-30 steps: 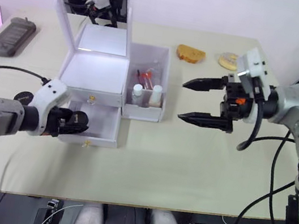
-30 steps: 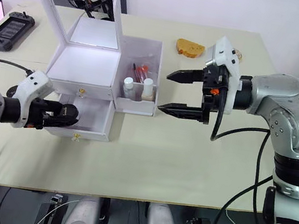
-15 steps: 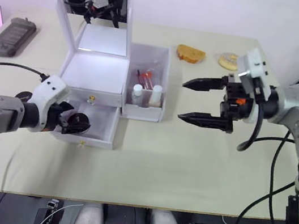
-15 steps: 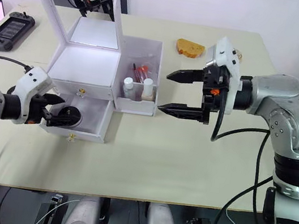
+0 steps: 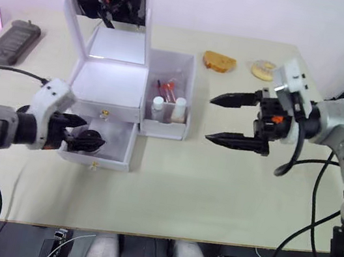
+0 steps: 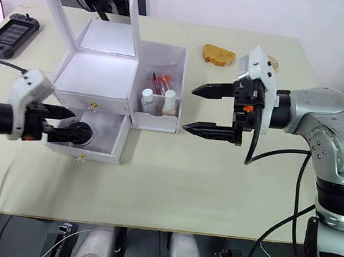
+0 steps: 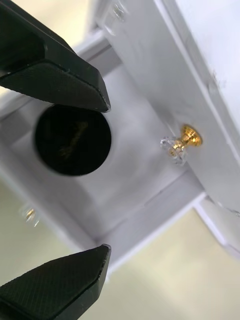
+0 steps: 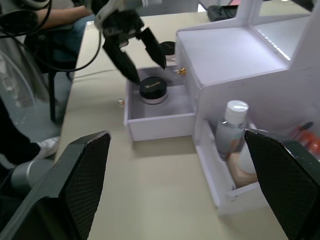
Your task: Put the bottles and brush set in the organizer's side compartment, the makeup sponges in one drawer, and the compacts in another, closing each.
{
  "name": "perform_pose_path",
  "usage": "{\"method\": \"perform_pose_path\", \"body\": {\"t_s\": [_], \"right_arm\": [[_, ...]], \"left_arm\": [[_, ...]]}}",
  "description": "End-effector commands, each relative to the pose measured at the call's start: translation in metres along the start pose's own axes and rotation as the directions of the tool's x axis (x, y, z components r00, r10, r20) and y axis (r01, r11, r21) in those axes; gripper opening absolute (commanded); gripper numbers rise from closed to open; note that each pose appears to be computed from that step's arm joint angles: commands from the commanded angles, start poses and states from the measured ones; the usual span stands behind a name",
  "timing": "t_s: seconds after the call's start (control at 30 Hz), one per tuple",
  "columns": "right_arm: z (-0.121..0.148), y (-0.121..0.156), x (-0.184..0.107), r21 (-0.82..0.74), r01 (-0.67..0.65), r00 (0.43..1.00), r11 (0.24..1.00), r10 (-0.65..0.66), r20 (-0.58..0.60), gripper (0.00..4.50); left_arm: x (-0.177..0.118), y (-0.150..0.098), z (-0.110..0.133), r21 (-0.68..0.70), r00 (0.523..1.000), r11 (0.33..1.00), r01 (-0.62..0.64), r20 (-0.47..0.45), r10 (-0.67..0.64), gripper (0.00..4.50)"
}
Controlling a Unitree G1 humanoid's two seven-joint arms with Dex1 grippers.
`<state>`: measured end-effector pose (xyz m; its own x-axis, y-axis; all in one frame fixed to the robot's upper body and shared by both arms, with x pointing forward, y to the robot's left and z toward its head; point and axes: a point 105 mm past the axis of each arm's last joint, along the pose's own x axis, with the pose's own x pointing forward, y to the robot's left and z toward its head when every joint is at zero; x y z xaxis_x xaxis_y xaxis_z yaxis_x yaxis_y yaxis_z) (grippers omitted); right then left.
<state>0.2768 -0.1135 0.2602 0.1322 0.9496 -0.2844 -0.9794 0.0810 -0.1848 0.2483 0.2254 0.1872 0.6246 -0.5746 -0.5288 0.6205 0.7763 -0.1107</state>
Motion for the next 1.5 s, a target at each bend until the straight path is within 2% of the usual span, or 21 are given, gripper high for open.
{"method": "perform_pose_path", "body": {"t_s": [0.03, 0.13, 0.17, 0.2, 0.27, 0.33, 0.43, 0.57, 0.7, 0.8, 1.03, 1.2, 1.23, 1.33, 1.43, 1.5], "right_arm": [[0.003, -0.002, -0.005, -0.049, -0.005, 1.000, 0.999, 0.005, 0.000, 4.50], [-0.002, -0.011, -0.007, -0.069, 0.018, 1.000, 0.997, -0.019, -0.001, 4.50], [-0.006, -0.017, -0.009, -0.075, 0.040, 0.999, 0.996, -0.041, -0.008, 4.50], [-0.012, -0.023, -0.012, -0.093, 0.068, 0.997, 0.993, -0.070, -0.021, 4.50], [-0.016, -0.028, -0.015, -0.098, 0.082, 0.996, 0.992, -0.084, -0.022, 4.50], [-0.017, -0.032, -0.017, -0.106, 0.097, 0.995, 0.990, -0.099, -0.015, 4.50], [-0.030, -0.038, -0.025, -0.092, 0.126, 0.991, 0.988, -0.129, -0.025, 4.50], [-0.064, -0.046, -0.042, -0.026, 0.186, 0.981, 0.982, -0.187, -0.058, 4.50], [-0.083, -0.051, -0.058, -0.003, 0.264, 0.962, 0.965, -0.263, -0.078, 4.50], [-0.088, -0.051, -0.066, 0.010, 0.300, 0.951, 0.954, -0.299, -0.077, 4.50], [-0.094, -0.046, -0.074, 0.028, 0.323, 0.943, 0.946, -0.319, -0.095, 4.50], [-0.084, -0.043, -0.067, 0.029, 0.288, 0.955, 0.957, -0.285, -0.078, 4.50], [-0.080, -0.043, -0.063, 0.031, 0.272, 0.960, 0.962, -0.270, -0.070, 4.50], [-0.036, -0.026, -0.027, 0.019, 0.120, 0.991, 0.993, -0.121, 0.054, 4.50], [-0.021, -0.017, -0.008, -0.018, 0.065, 0.997, 0.998, -0.064, 0.050, 4.50], [-0.012, -0.015, 0.002, -0.035, 0.054, 0.997, 0.998, -0.052, 0.050, 4.50]], "left_arm": [[-0.035, 0.008, 0.011, -0.020, 0.989, 0.999, -0.035, 0.146, 0.038, 4.46], [-0.051, 0.013, -0.005, 0.046, 0.987, 0.994, -0.094, 0.133, 0.088, 4.46], [-0.060, 0.020, -0.007, 0.027, 0.972, 0.992, -0.125, 0.204, 0.117, 4.46], [-0.076, 0.040, -0.019, -0.038, 0.937, 0.975, -0.217, 0.270, 0.219, 4.46], [-0.101, 0.067, -0.059, -0.084, 0.880, 0.918, -0.387, 0.266, 0.395, 4.46], [-0.120, 0.082, -0.082, -0.116, 0.818, 0.861, -0.496, 0.272, 0.507, 4.46], [-0.133, 0.081, -0.114, -0.121, 0.782, 0.824, -0.553, 0.264, 0.564, 4.46], [-0.144, 0.076, -0.148, -0.169, 0.739, 0.784, -0.597, 0.263, 0.620, 4.46], [-0.156, 0.079, -0.164, -0.212, 0.675, 0.729, -0.650, 0.279, 0.683, 4.46], [-0.162, 0.081, -0.176, -0.226, 0.651, 0.703, -0.675, 0.268, 0.711, 4.46], [-0.166, 0.084, -0.184, -0.247, 0.629, 0.682, -0.689, 0.265, 0.731, 4.46], [-0.157, 0.087, -0.172, -0.247, 0.614, 0.679, -0.691, 0.294, 0.732, 4.46], [-0.155, 0.087, -0.168, -0.249, 0.609, 0.677, -0.692, 0.302, 0.733, 4.46], [-0.132, 0.083, -0.134, -0.222, 0.622, 0.718, -0.660, 0.374, 0.688, 4.46], [-0.120, 0.087, -0.119, -0.215, 0.626, 0.721, -0.659, 0.375, 0.684, 4.46], [-0.107, 0.090, -0.112, -0.202, 0.653, 0.737, -0.645, 0.356, 0.669, 4.46]]}}
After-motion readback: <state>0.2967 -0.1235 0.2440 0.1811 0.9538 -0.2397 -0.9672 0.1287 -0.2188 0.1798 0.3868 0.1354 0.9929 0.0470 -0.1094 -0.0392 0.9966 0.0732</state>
